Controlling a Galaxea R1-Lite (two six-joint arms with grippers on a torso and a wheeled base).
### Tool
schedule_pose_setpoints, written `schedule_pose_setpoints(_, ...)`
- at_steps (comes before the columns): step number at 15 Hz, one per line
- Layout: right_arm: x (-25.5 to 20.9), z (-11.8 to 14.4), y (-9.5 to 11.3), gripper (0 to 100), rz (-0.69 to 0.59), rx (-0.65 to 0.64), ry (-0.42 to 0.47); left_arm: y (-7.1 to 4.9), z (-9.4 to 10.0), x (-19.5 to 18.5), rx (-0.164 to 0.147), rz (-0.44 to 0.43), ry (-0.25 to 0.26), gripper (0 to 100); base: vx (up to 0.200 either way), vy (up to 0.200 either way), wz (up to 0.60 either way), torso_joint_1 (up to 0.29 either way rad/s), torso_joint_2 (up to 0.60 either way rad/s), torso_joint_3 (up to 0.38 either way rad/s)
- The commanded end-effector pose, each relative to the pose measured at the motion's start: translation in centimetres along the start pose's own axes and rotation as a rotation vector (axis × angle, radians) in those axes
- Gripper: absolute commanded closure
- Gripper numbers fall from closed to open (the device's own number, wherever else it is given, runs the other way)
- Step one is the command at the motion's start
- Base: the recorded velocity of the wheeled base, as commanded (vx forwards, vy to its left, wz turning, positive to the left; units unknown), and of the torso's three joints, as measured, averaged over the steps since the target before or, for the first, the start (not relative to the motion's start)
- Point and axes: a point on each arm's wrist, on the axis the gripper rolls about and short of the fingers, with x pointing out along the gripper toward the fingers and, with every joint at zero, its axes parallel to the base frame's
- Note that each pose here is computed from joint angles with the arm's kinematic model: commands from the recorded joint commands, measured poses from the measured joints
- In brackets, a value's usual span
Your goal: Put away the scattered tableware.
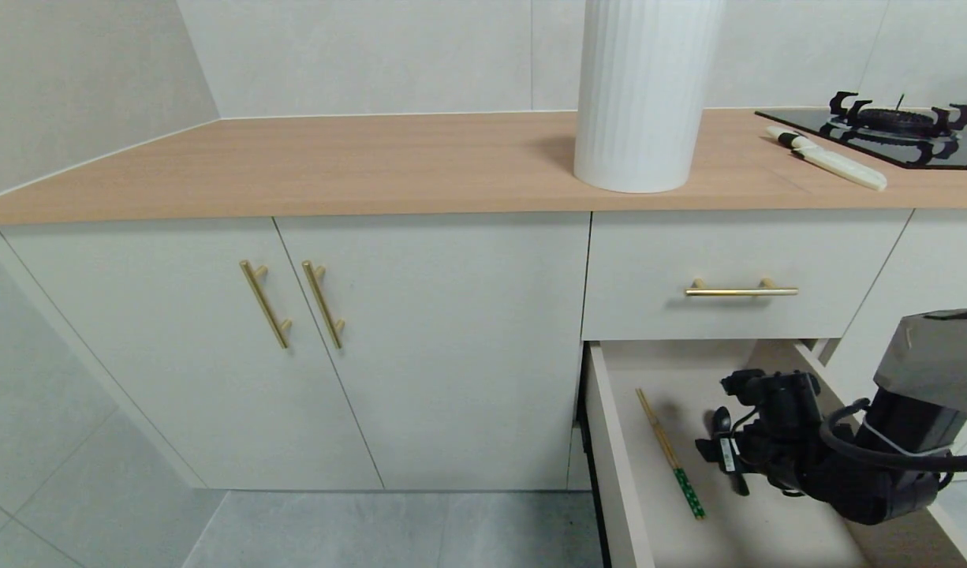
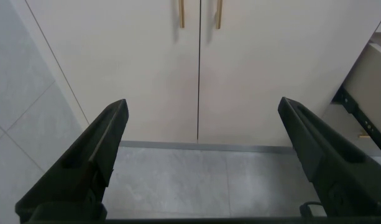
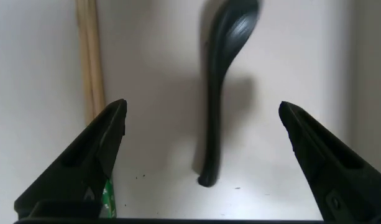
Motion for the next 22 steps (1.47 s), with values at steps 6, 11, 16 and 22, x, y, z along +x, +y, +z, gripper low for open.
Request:
schedule_pose_setpoints(6,-13.8,5.3,-3.2,0,0.046,0.072,-0.092,0.0,0.0,0.0,0.0,0.0,0.0,0,0.0,0.0,0.0,0.0,0.0,0.0)
schedule_pose_setpoints(11,-19.3,4.5,-3.2,0,0.159,0.078,-0.004,0.0,0.0,0.0,0.003,-0.001,0.0,0,0.0,0.0,0.0,0.0,0.0,0.0)
schedule_pose_setpoints(16,-21.1,4.7,-3.1,0,0.19,0.067,-0.054,0.0,0.0,0.0,0.0,0.0,0.0,0,0.0,0.0,0.0,0.0,0.0,0.0)
schedule_pose_setpoints(22,-22.4,3.9,-2.5,0,0.212,0.009,0.018,0.0,0.0,0.0,-0.002,0.0,0.0,0,-0.167,0.0,0.0,0.002,0.0,0.001)
